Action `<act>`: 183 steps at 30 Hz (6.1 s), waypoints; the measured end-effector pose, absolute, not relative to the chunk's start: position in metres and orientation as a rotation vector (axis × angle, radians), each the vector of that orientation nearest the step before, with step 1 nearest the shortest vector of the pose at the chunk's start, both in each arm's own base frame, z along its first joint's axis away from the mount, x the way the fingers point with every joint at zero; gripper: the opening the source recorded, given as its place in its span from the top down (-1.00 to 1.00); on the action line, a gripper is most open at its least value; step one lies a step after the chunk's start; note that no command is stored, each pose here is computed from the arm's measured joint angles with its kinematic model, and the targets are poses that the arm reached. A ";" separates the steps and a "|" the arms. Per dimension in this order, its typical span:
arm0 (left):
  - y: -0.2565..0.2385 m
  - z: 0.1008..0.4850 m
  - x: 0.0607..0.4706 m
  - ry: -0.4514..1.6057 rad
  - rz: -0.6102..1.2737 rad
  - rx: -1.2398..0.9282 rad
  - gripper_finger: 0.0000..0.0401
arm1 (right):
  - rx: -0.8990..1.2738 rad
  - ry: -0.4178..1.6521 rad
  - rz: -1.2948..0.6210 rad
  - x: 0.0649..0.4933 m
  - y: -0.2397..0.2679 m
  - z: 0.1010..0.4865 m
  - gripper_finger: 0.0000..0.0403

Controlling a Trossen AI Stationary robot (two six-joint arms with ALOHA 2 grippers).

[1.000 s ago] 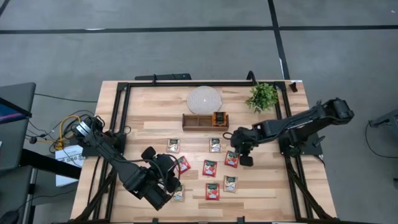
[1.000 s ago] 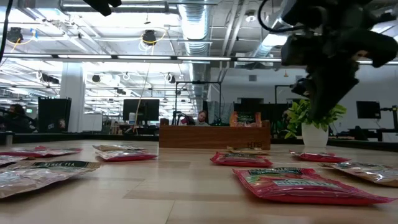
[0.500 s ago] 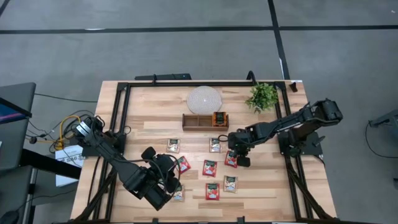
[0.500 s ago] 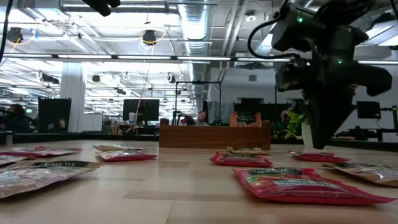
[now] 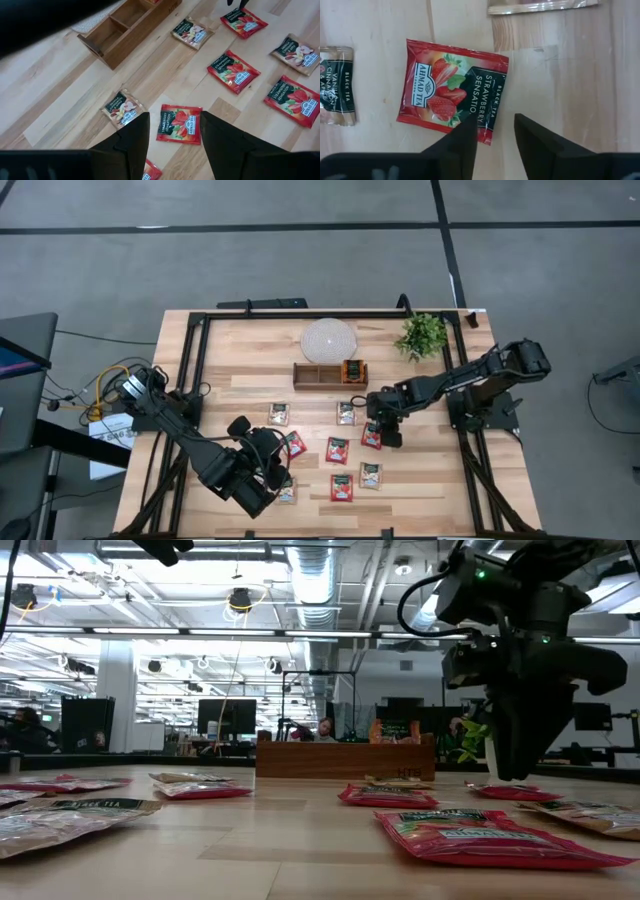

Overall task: Pick & Place Tea
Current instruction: Put the red tea bag into the middle compartment of the wooden organizer

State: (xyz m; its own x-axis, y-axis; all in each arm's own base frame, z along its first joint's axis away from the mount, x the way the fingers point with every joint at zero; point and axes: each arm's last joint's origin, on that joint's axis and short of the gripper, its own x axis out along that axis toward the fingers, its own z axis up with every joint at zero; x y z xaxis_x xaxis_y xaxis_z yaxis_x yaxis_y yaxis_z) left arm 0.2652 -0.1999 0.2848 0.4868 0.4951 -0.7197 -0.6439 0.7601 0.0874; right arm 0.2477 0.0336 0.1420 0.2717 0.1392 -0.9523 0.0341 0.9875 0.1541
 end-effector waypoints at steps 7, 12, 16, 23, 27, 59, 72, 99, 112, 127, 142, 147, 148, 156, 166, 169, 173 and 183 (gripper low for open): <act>-0.200 0.285 0.265 0.802 0.698 -0.206 0.17 | 0.186 1.309 0.042 0.255 0.034 0.131 0.30; -0.200 0.285 0.266 0.798 0.696 -0.213 0.17 | 0.203 1.369 0.007 0.256 0.035 0.119 0.33; -0.200 0.285 0.266 0.798 0.696 -0.213 0.17 | 0.189 1.361 -0.009 0.255 0.034 0.120 0.42; -0.201 0.285 0.267 0.793 0.686 -0.215 0.17 | 0.191 1.326 -0.030 0.253 0.029 0.127 0.68; -0.202 0.285 0.267 0.792 0.683 -0.217 0.17 | 0.189 1.328 -0.036 0.253 0.029 0.127 0.85; -0.202 0.285 0.267 0.799 0.675 -0.195 0.17 | -0.062 0.853 -0.223 0.274 0.028 0.256 1.00; -0.201 0.285 0.267 0.791 0.678 -0.191 0.17 | -0.247 0.911 -0.258 0.336 -0.009 0.247 1.00; -0.201 0.286 0.267 0.778 0.681 -0.174 0.17 | -0.286 1.028 -0.200 0.357 -0.058 0.209 1.00; -0.182 0.289 0.276 0.646 0.785 -0.068 0.17 | -0.298 1.043 -0.185 0.349 -0.057 0.219 1.00; -0.126 0.277 0.295 0.684 0.956 0.055 0.17 | -0.289 1.077 -0.185 0.348 -0.065 0.229 1.00; -0.087 0.287 0.234 0.510 0.937 -0.081 0.17 | -0.276 1.090 -0.178 0.347 -0.064 0.228 1.00; -0.080 0.288 0.225 0.455 0.800 -0.126 0.17 | -0.257 1.087 -0.164 0.346 -0.067 0.228 1.00; -0.079 0.287 0.225 0.454 0.760 -0.136 0.17 | -0.253 1.087 -0.163 0.346 -0.068 0.228 1.00; -0.054 0.269 0.234 0.418 0.535 -0.133 0.17 | -0.229 1.086 -0.164 0.345 -0.075 0.228 1.00; -0.033 0.278 0.231 0.391 0.560 -0.128 0.17 | -0.199 1.046 -0.128 0.347 -0.077 0.229 1.00; -0.031 0.283 0.223 0.356 0.557 -0.144 0.17 | -0.179 1.041 -0.102 0.347 -0.078 0.229 1.00; -0.028 0.271 0.208 0.292 0.545 -0.184 0.17 | -0.168 1.047 -0.099 0.346 -0.078 0.229 1.00; -0.023 0.226 0.178 0.181 0.459 -0.270 0.17 | -0.129 1.071 -0.111 0.343 -0.080 0.228 1.00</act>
